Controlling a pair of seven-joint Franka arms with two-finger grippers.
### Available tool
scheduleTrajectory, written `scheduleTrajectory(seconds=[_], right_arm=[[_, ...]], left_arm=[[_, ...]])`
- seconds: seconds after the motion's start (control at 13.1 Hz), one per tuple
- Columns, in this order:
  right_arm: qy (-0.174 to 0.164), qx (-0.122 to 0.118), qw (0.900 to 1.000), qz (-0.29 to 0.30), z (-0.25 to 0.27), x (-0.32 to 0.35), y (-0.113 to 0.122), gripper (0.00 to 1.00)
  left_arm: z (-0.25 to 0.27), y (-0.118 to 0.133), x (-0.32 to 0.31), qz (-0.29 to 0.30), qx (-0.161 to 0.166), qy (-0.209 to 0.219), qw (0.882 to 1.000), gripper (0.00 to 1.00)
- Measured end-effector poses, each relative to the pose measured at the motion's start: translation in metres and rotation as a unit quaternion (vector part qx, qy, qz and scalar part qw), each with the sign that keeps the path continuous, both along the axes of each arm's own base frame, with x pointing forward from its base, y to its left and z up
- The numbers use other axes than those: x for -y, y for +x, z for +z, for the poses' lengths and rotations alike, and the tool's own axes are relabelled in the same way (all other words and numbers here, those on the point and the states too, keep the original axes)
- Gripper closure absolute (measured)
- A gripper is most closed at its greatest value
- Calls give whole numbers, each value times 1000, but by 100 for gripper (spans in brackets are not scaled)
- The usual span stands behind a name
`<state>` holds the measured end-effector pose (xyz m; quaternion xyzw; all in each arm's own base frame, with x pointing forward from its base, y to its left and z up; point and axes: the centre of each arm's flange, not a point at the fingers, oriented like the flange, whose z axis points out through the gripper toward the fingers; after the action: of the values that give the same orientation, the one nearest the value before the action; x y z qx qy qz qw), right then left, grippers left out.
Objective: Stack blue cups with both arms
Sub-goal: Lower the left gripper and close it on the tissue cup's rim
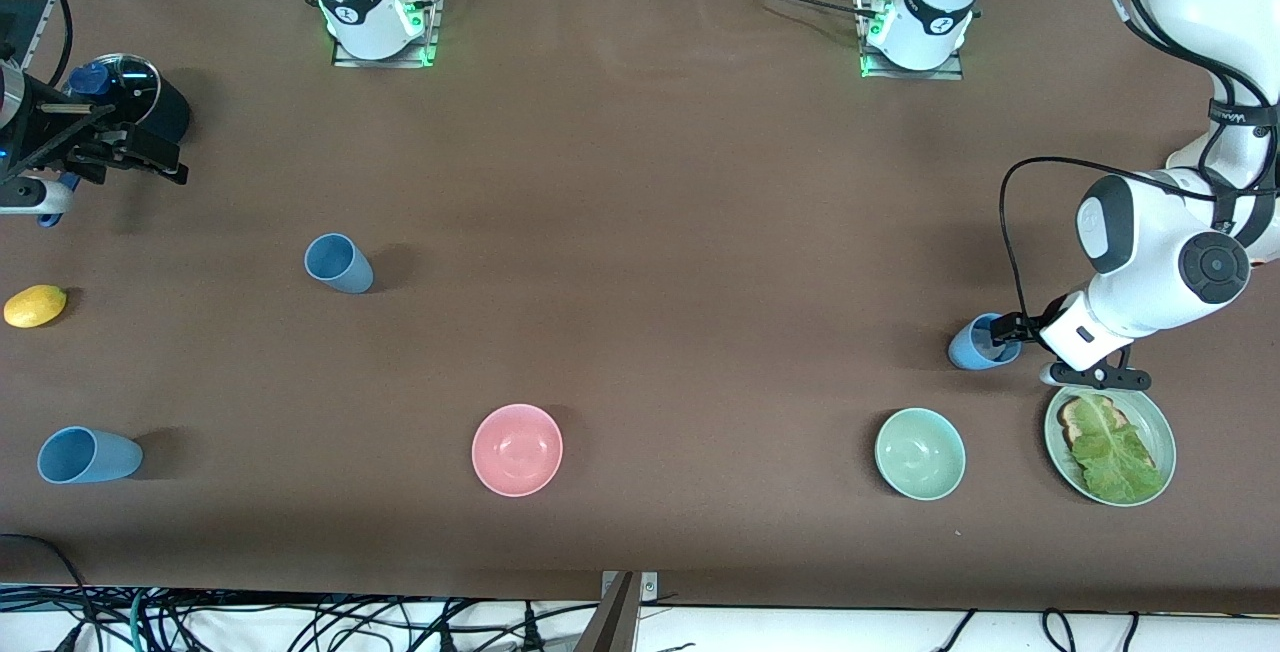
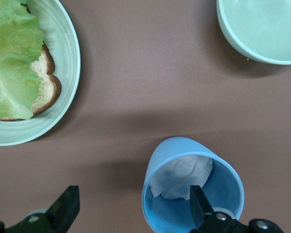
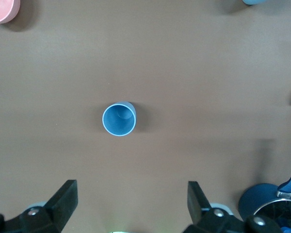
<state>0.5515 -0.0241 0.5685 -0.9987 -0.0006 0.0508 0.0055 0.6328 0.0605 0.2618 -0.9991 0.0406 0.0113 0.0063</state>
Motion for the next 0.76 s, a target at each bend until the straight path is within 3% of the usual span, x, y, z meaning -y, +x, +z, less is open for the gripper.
scheduleTrajectory(seconds=[0.53,0.69,0.76], right_arm=[[0,-1,1000,0,0,0,0,0],[0,-1,1000,0,0,0,0,0],[0,-1,1000,0,0,0,0,0]], left_arm=[[-18,-8,1,-1,14,1,1000,0],[-27,-9,1,0,17,1,1000,3],[-30,-9,1,0,17,1,1000,11]])
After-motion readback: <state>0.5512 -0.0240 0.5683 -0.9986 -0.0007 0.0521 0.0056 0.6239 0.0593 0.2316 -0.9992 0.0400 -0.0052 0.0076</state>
